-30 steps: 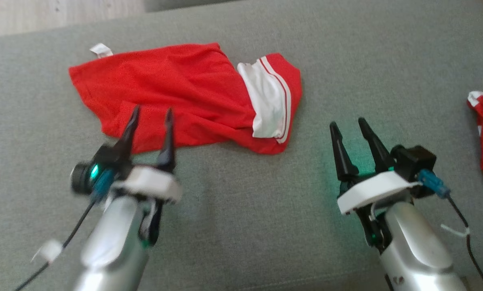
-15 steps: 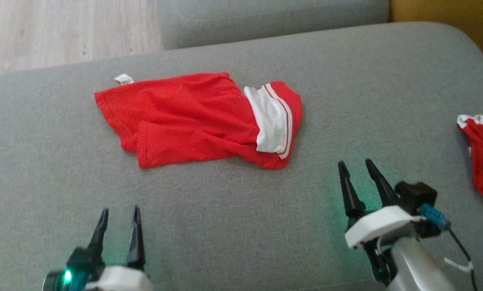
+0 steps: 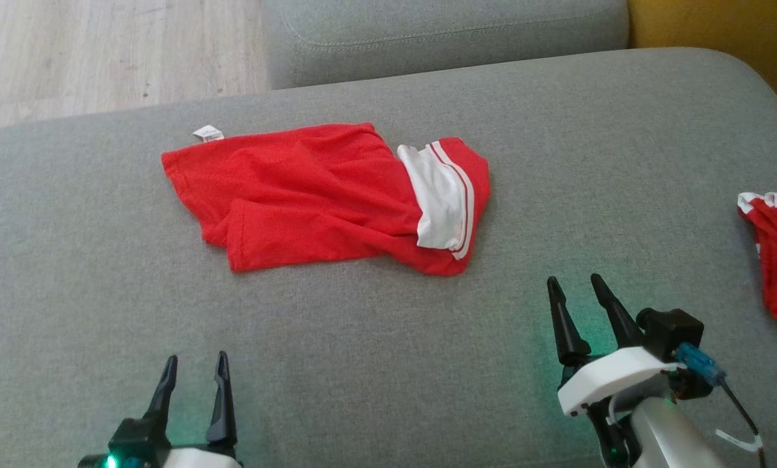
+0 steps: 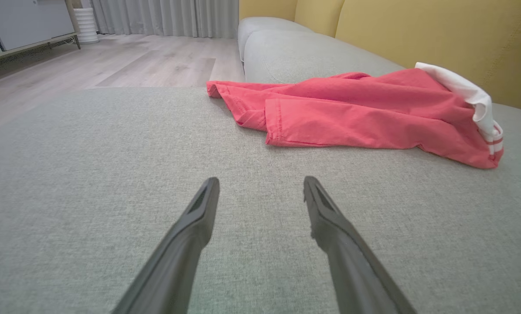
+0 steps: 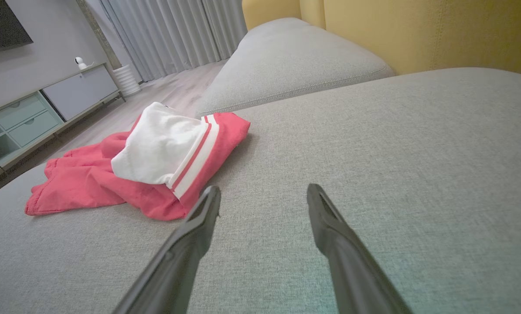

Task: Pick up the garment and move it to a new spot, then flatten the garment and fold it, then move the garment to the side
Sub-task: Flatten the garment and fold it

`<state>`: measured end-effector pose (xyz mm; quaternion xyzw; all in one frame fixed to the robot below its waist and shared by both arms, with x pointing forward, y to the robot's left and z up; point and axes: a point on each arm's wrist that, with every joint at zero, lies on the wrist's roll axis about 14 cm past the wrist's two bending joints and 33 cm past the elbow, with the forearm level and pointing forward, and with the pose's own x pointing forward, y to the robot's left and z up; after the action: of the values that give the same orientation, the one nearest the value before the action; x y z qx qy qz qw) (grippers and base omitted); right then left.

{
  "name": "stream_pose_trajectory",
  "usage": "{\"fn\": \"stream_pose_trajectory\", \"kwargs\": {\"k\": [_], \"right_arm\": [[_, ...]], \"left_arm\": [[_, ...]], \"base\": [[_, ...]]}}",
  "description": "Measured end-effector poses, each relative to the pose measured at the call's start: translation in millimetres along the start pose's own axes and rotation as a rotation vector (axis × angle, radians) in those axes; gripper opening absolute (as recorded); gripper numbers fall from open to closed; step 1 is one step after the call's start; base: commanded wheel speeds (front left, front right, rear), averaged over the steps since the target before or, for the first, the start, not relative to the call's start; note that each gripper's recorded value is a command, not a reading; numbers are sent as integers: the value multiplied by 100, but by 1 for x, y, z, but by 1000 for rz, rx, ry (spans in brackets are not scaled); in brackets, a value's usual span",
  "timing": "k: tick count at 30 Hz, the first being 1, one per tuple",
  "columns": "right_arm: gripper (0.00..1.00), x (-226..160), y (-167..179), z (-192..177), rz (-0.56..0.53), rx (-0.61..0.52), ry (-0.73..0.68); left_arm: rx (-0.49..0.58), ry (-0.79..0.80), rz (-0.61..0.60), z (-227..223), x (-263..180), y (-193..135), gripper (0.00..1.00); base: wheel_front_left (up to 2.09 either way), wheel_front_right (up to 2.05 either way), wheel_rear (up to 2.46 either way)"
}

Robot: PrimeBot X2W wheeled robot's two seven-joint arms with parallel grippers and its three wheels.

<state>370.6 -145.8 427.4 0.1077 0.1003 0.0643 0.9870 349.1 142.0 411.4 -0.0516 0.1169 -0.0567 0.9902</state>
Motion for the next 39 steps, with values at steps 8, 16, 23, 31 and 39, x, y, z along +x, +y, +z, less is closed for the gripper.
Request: {"fn": "stream_pose_trajectory", "kwargs": {"k": [8, 16, 23, 31, 39], "right_arm": [[100, 5, 3, -5, 13, -1, 17], [100, 27, 10, -8, 43, -11, 31], [100, 45, 4, -14, 41, -30, 53], [100, 40, -21, -23, -29, -33, 82], [100, 38, -31, -25, -56, -31, 88]], "left_arm": [[-25, 6, -2, -1, 6, 0, 100], [-85, 12, -45, 3, 41, -11, 100], [-133, 39, -81, 3, 92, -20, 100], [-194, 110, -101, -22, 114, -33, 100], [-217, 107, -101, -24, 123, -35, 90]], "base": [[0, 0, 0], [0, 0, 0], [0, 0, 0], [0, 0, 0], [0, 0, 0]]}}
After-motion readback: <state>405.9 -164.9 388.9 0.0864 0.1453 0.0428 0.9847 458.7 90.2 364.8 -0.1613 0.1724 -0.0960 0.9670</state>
